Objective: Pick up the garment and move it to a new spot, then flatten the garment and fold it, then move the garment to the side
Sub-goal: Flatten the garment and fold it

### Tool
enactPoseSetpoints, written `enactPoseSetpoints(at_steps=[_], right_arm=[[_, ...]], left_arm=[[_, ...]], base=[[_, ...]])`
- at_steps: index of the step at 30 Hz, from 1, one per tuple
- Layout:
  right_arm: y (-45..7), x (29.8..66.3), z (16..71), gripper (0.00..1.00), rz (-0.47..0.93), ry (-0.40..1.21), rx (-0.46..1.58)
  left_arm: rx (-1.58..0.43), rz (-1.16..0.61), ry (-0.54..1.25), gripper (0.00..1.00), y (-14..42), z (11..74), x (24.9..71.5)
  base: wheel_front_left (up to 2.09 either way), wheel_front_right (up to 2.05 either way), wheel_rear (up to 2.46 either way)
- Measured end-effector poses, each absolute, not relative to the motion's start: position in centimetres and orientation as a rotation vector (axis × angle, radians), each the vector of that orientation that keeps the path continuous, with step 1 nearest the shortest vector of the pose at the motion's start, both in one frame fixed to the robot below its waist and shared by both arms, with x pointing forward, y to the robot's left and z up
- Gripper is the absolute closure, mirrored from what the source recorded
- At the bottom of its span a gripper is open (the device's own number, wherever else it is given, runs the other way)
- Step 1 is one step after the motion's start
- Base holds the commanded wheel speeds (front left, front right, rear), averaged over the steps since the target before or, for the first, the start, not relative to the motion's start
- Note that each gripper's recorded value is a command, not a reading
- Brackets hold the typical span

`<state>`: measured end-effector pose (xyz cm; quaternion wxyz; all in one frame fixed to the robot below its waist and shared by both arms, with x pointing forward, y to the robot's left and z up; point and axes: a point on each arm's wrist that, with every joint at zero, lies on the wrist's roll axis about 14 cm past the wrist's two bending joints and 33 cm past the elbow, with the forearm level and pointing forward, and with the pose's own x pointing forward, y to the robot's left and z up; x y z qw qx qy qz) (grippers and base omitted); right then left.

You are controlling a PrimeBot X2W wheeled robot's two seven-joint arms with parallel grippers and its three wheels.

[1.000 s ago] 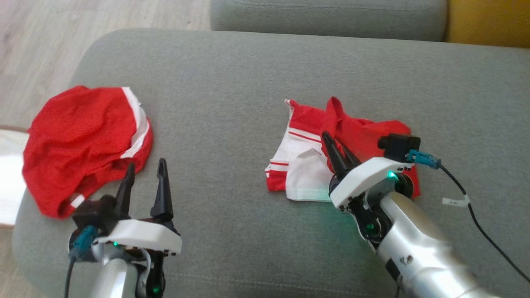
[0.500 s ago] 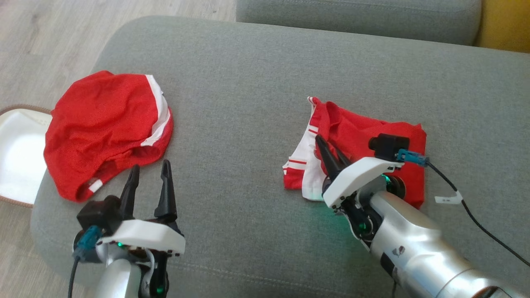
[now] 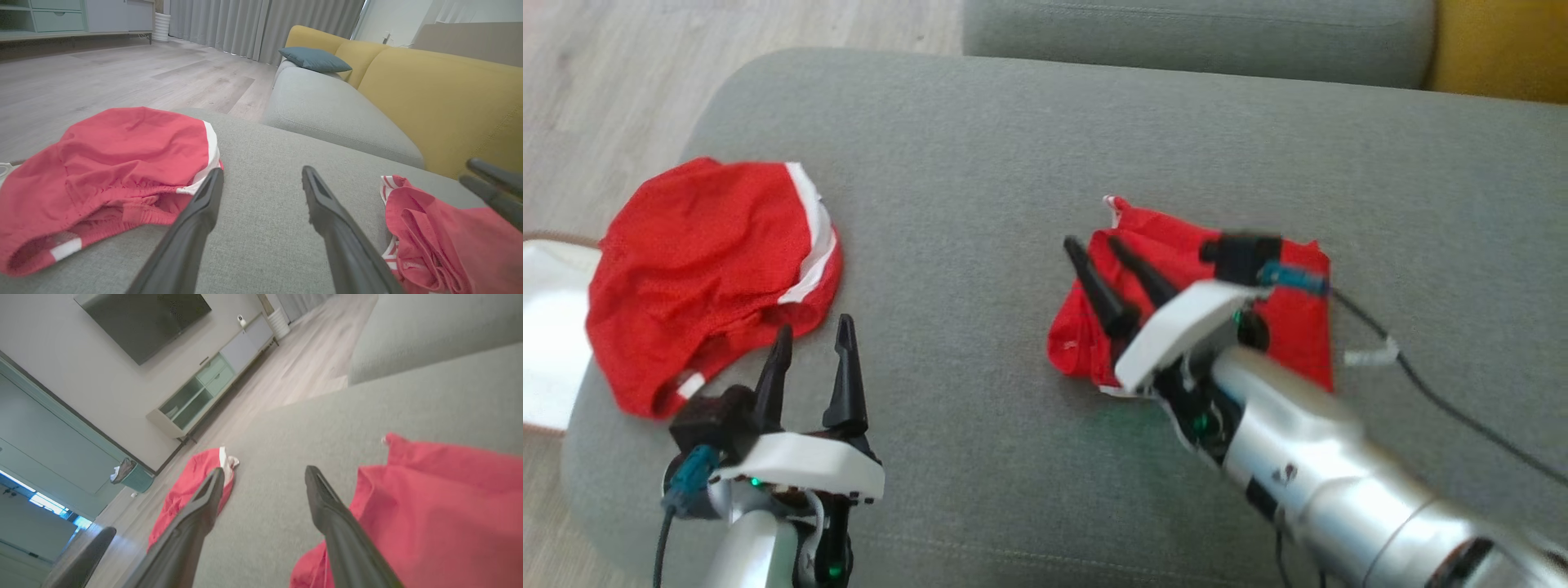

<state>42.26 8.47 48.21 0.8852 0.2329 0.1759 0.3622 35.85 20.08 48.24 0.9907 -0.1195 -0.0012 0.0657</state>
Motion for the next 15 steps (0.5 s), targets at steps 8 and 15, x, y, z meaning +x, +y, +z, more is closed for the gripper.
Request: enactPoseSetpoints(at_steps=[8,15], right_arm=[[3.9,46.4,50.9,0.0,0.654,0.208,0.295],[-3.3,49.3,53.8,0.0,0.494,0.038,0.095]], left_arm=[[-0.247,0.082,-0.053,0.0,18.7,50.0,37.0],[-0.255,0.041,-0.119,0.0,17.7,52.2,37.9]], base=[[0.0,0.0,0.0],[0.0,0.0,0.0]])
